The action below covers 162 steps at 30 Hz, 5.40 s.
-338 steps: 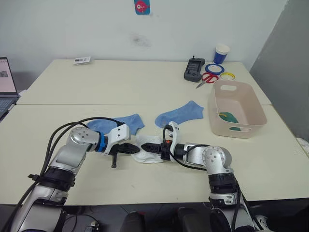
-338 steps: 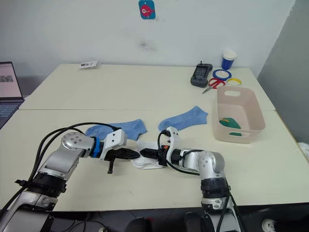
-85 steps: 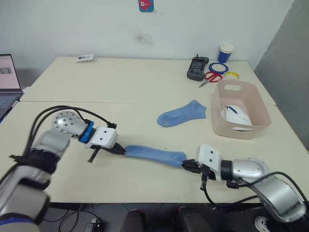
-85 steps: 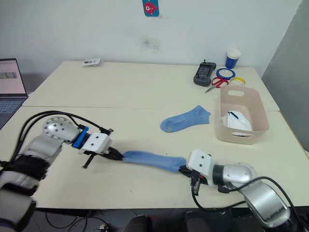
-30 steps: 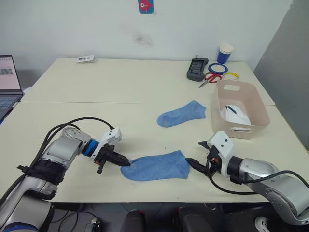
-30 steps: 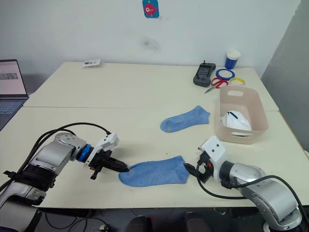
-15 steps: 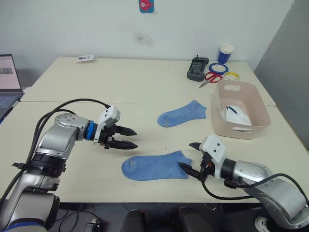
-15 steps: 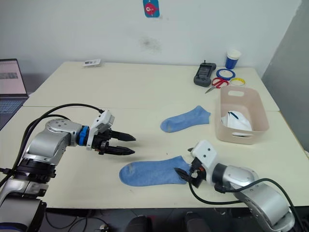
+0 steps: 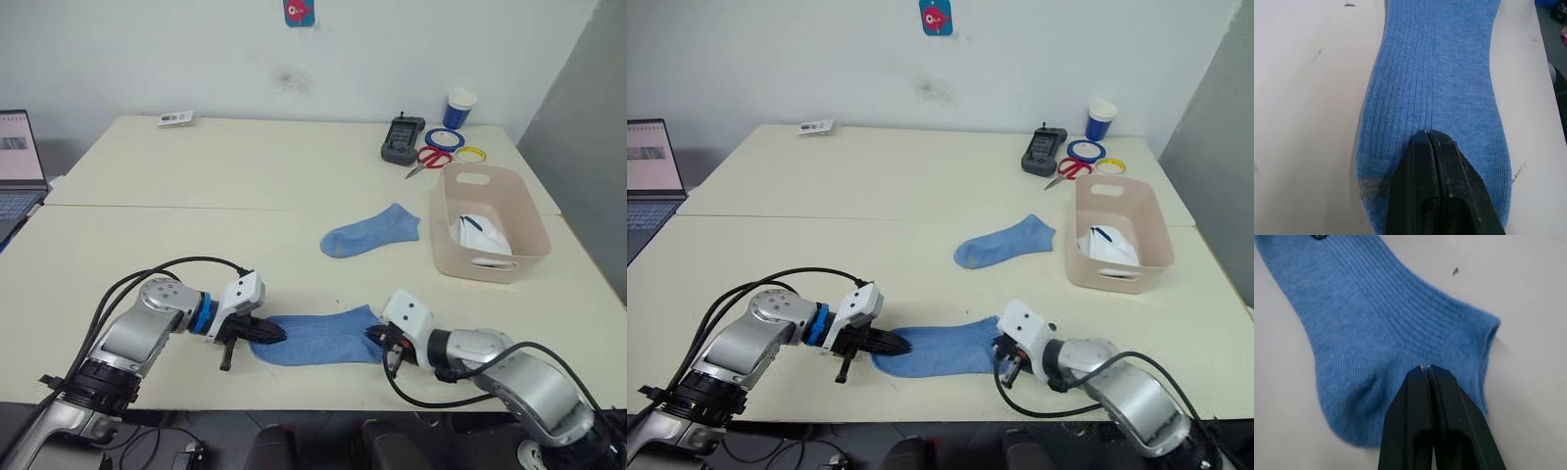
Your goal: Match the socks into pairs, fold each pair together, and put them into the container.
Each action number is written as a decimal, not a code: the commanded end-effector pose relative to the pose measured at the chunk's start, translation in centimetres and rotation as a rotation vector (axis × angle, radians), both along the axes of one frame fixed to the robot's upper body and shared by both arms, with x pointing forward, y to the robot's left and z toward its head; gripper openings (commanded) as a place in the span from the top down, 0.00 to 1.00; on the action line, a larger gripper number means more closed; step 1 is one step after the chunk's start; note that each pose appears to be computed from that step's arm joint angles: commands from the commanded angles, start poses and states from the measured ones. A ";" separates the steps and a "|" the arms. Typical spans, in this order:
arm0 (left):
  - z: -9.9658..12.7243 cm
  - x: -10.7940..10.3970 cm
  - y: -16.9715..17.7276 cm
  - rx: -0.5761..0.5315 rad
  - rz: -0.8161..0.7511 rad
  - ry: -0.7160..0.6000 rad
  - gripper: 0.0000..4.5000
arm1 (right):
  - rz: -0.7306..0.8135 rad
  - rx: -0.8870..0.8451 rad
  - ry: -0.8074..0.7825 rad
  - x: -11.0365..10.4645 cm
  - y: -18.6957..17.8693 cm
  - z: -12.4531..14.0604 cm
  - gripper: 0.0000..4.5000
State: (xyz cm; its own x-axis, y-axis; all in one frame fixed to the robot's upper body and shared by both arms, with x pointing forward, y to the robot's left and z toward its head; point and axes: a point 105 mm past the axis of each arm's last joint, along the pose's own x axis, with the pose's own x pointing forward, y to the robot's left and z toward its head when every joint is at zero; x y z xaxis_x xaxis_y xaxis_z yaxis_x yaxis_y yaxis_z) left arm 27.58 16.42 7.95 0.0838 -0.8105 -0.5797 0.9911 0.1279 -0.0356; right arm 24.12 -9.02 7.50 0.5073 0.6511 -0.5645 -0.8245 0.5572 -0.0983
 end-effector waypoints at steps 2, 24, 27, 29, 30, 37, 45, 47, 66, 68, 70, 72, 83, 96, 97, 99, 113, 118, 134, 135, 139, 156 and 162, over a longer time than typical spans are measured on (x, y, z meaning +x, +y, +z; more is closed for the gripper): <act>0.3 0.3 -0.1 -0.016 0.001 -0.018 1.00 | 0.010 0.065 -0.064 -0.6 0.2 1.8 0.99; 5.6 9.8 -7.1 -0.063 -0.017 -0.518 0.31 | -0.124 0.145 -0.358 0.8 -2.4 9.2 0.24; 4.7 10.9 -8.5 -0.042 -0.038 -0.532 0.24 | -0.126 0.147 -0.357 0.8 -2.1 9.2 0.16; 4.6 12.2 -9.3 -0.051 0.031 -0.505 0.24 | -0.138 0.149 -0.356 0.8 -2.0 9.0 0.16; 4.5 12.8 -9.6 -0.046 0.065 -0.494 0.24 | -0.146 0.149 -0.355 0.7 -2.0 8.9 0.16; 3.4 13.6 -10.4 0.079 0.049 -0.416 0.50 | -0.166 0.148 -0.352 0.4 -2.0 8.5 0.15; 2.7 13.9 -9.4 0.161 0.048 -0.427 1.00 | -0.162 0.143 -0.344 0.3 -2.0 8.2 0.15; 2.6 13.7 -9.3 0.156 0.038 -0.430 1.00 | -0.159 0.140 -0.342 0.3 -2.0 8.1 0.15; 5.2 10.6 -2.3 -0.048 -0.013 -0.430 1.00 | -0.077 0.133 -0.331 -0.4 -1.2 7.9 0.15; 5.6 9.9 -3.6 -0.127 -0.049 -0.428 1.00 | -0.064 0.125 -0.334 -0.2 -1.1 8.0 0.15; 5.4 9.5 -4.9 -0.145 -0.082 -0.413 1.00 | -0.049 0.117 -0.334 -0.2 -1.0 8.0 0.15; 5.3 9.9 -5.9 -0.142 -0.057 -0.437 0.96 | -0.039 0.112 -0.330 -0.3 -0.9 8.0 0.15; 2.9 12.2 -10.0 -0.021 0.033 -0.497 0.30 | -0.034 0.104 -0.320 -0.6 -0.7 7.7 0.15; 0.8 13.2 -8.8 0.153 0.053 -0.497 0.87 | -0.024 0.093 -0.313 -1.2 -0.6 7.5 0.15; 0.6 13.0 -8.8 0.156 0.039 -0.494 0.93 | -0.022 0.093 -0.312 -1.3 -0.5 7.5 0.15; 0.6 12.5 -8.8 0.137 -0.007 -0.495 0.99 | -0.017 0.089 -0.307 -1.4 -0.5 7.4 0.15; 2.5 8.7 -1.2 0.043 -0.118 -0.569 0.99 | -0.016 0.085 -0.302 -1.4 -0.8 7.2 0.15; 2.7 8.6 -2.2 -0.034 -0.108 -0.480 0.99 | 0.012 0.083 -0.306 -0.9 -0.4 7.3 0.15; 4.8 7.7 0.8 0.117 -0.229 -0.614 0.44 | 0.020 0.078 -0.325 -0.4 -0.5 7.5 0.15; 4.6 7.6 0.7 0.127 -0.249 -0.619 0.44 | 0.019 0.071 -0.328 -0.3 -0.5 7.5 0.15; 3.7 7.5 0.0 0.155 -0.302 -0.657 0.44 | 0.013 0.032 -0.356 0.3 -1.0 7.5 0.15; 2.2 9.3 -1.3 0.210 -0.246 -0.663 0.99 | 0.183 -0.291 -0.470 7.9 -2.4 5.4 0.15; 2.4 9.3 -1.7 0.184 -0.235 -0.677 0.99 | 0.249 -0.302 -0.431 9.7 -1.7 4.2 0.15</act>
